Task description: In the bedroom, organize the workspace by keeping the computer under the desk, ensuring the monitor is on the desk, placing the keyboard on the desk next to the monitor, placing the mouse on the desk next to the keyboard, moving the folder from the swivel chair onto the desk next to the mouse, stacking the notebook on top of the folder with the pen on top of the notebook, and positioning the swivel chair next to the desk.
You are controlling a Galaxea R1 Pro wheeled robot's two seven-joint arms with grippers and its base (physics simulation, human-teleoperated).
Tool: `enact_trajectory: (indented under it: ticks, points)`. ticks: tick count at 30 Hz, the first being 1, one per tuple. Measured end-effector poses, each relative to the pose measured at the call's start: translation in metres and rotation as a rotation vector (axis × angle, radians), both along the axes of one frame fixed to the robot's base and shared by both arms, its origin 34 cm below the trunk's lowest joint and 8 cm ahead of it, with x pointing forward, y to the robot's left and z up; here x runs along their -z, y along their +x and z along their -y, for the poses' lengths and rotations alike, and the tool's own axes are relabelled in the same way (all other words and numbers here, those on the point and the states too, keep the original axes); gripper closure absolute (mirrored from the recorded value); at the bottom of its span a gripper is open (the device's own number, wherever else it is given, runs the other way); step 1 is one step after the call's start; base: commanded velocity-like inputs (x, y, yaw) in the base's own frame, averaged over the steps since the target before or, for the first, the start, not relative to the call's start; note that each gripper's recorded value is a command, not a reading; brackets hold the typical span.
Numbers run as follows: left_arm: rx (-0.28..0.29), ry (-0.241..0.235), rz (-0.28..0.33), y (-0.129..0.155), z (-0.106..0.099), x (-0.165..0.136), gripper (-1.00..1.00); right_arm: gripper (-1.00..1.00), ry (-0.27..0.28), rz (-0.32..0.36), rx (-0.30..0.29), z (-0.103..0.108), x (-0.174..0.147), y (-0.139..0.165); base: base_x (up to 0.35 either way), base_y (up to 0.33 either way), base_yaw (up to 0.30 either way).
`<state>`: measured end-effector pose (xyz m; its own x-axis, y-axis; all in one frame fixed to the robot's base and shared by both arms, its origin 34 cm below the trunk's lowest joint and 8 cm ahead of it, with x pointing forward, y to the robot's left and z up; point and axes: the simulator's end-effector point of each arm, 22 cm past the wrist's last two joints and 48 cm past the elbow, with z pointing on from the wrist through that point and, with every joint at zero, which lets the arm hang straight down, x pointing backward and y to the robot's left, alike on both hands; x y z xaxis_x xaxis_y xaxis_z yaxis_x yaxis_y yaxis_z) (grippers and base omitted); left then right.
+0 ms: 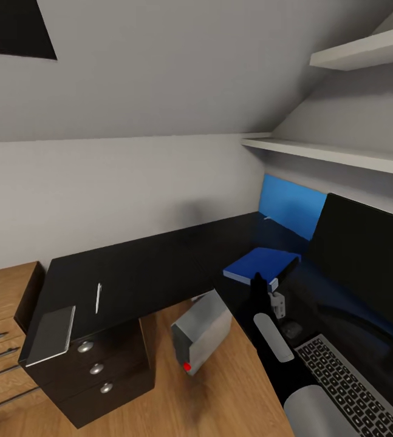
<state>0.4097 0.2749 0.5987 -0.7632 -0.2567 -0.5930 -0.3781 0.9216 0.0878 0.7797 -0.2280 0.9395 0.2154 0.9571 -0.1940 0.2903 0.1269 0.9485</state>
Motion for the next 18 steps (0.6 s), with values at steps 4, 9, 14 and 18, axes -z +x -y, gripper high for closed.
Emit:
enact_trajectory:
  ticks: [4, 9, 14, 18]
  points:
    - [0.000, 0.000, 0.000, 0.000, 0.000, 0.000, -1.00, 1.00, 0.001, -0.002, -0.001, 0.000, 0.001, 0.000, 0.007, 0.000, 0.000]
    - [0.000, 0.000, 0.000, 0.000, 0.000, 0.000, -1.00, 1.00, 0.025, -0.023, -0.010, -0.003, 0.010, -0.001, 0.001, 0.000, 0.000]
    - [0.000, 0.000, 0.000, 0.000, 0.000, 0.000, -1.00, 1.00, 0.150, -0.053, -0.019, -0.012, 0.023, -0.003, 0.000, 0.000, 0.000]
    - [0.000, 0.000, 0.000, 0.000, 0.000, 0.000, -1.00, 1.00, 0.194, -0.061, -0.021, -0.015, 0.027, -0.004, 0.000, 0.000, 0.000]
